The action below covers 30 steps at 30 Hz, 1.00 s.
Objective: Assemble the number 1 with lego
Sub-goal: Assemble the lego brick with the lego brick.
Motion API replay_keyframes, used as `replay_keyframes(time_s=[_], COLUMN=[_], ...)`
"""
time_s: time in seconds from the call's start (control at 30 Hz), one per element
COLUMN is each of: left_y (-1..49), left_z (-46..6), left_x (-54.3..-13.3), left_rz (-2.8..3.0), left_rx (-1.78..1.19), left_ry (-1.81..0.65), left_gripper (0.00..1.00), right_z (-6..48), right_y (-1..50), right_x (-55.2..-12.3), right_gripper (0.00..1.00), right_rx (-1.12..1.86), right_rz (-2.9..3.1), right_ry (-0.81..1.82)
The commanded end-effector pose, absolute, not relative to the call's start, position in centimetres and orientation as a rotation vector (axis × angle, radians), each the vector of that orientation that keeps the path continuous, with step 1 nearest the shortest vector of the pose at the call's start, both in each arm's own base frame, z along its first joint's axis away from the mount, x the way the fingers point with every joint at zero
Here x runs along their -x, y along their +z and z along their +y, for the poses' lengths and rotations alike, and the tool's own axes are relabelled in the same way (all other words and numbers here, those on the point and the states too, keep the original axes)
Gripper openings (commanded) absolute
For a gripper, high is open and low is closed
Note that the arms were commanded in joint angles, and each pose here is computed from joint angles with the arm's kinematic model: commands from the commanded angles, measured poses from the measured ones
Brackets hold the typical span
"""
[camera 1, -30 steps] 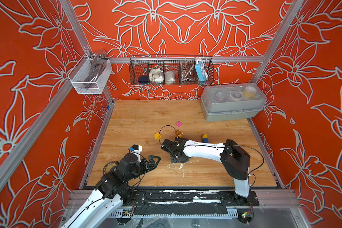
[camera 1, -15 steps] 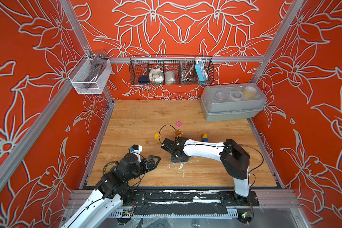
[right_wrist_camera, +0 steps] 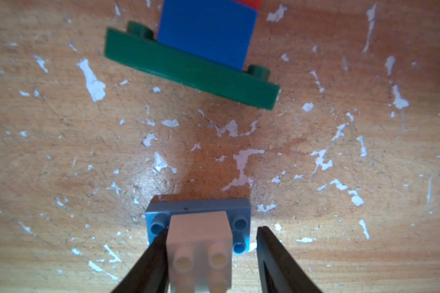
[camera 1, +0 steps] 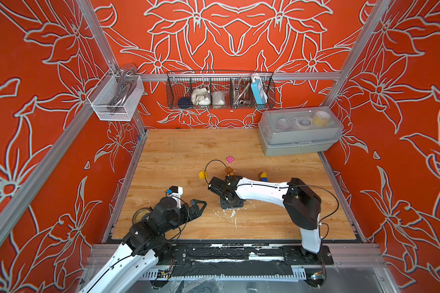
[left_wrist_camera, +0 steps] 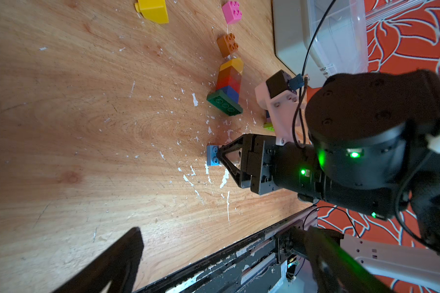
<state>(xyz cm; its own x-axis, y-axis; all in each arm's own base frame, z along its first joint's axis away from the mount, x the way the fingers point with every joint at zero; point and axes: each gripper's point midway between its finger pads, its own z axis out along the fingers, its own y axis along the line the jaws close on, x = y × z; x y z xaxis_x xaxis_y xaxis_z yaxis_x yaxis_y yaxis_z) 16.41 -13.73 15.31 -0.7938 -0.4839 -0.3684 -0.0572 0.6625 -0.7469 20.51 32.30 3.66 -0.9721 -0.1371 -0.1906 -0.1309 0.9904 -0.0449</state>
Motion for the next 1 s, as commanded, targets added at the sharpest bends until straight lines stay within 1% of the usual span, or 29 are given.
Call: replay_keyframes(time_s=[0.0, 0.17, 0.33, 0.5, 0.83, 0.97], left_y=[14.7, 14.7, 14.7, 14.7, 14.7, 14.7], left_z=[-13.4, -13.4, -13.4, -13.4, -13.4, -13.4], left_x=[-16.4, -16.4, -16.4, -16.4, -16.4, -16.4], left_rz=[2.328, 2.328, 2.328, 2.328, 2.328, 2.327], left_rx=[0.435, 0.434, 0.437, 0.437, 0.436, 0.437], left_ry=[-1.000, -1.001, -1.001, -1.001, -1.001, -1.001], left_gripper=[1.00, 1.00, 1.00, 1.00, 1.00, 1.00], right_z=[31.7, 32.2, 32.5, 32.6, 31.6, 30.9], right_y=[3.8, 4.7, 5.2, 5.9, 9.5, 10.0], right_x=[-20.4, -20.6, -20.7, -20.9, -21.5, -21.5], right_gripper=[0.58, 0.58, 0.61, 0.62, 0.61, 0.61], right_rx=[0.218, 0.217, 0.219, 0.224, 0.201, 0.185], right_rz=[2.945, 2.937, 2.929, 2.914, 2.853, 2.847], right_ry=[-0.096, -0.056, -0.029, -0.019, 0.015, 0.029])
